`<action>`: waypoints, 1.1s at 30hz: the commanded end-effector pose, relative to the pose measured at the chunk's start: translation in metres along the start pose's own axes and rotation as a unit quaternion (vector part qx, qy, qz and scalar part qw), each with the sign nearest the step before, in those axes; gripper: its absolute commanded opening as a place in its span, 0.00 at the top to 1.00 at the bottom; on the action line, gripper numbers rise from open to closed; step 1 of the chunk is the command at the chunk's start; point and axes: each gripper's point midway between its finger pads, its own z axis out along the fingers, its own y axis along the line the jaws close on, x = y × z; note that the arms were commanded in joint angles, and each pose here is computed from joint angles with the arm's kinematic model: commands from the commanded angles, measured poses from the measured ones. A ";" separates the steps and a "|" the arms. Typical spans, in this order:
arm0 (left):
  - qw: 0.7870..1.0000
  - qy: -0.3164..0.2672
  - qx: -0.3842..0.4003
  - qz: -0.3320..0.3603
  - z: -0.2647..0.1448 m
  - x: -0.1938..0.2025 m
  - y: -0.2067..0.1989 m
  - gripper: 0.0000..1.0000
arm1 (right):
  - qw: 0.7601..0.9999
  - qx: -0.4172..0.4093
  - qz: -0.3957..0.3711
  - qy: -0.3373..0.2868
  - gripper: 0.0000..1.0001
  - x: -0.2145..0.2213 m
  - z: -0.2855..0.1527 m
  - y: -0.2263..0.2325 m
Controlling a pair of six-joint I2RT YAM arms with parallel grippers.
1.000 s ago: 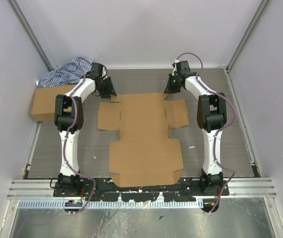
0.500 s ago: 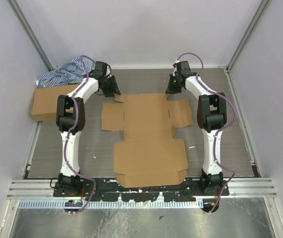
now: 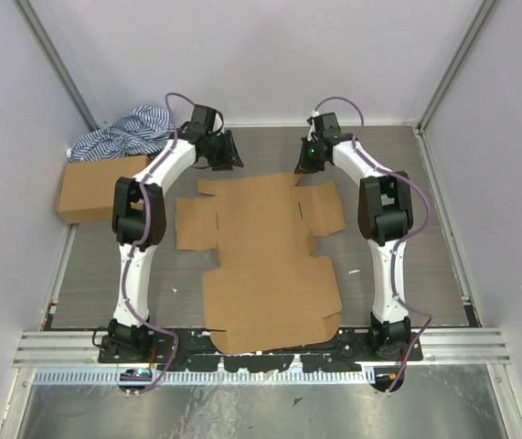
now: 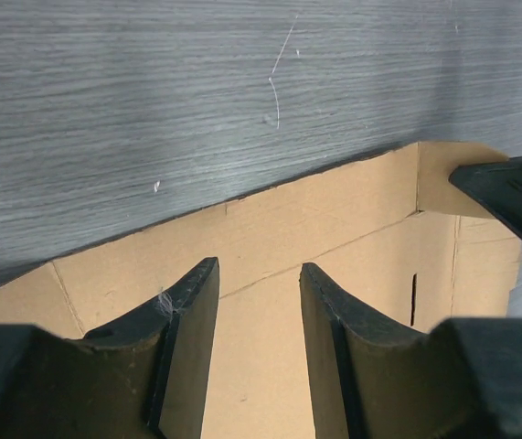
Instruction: Fold the paper box
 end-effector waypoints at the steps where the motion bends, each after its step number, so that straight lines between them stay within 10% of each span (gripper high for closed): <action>1: 1.000 0.012 0.001 -0.011 0.005 0.000 0.004 0.52 | 0.999 -0.027 -0.014 -0.031 0.96 -0.025 -0.023 0.025; 17: 0.990 -0.024 -0.130 -0.053 -0.056 -0.001 0.098 0.39 | 1.000 0.002 -0.009 -0.028 0.95 -0.026 -0.020 0.016; 33: 0.993 0.025 -0.084 -0.075 -0.029 0.025 0.096 0.43 | 1.000 -0.001 -0.009 -0.023 0.95 -0.023 -0.018 0.017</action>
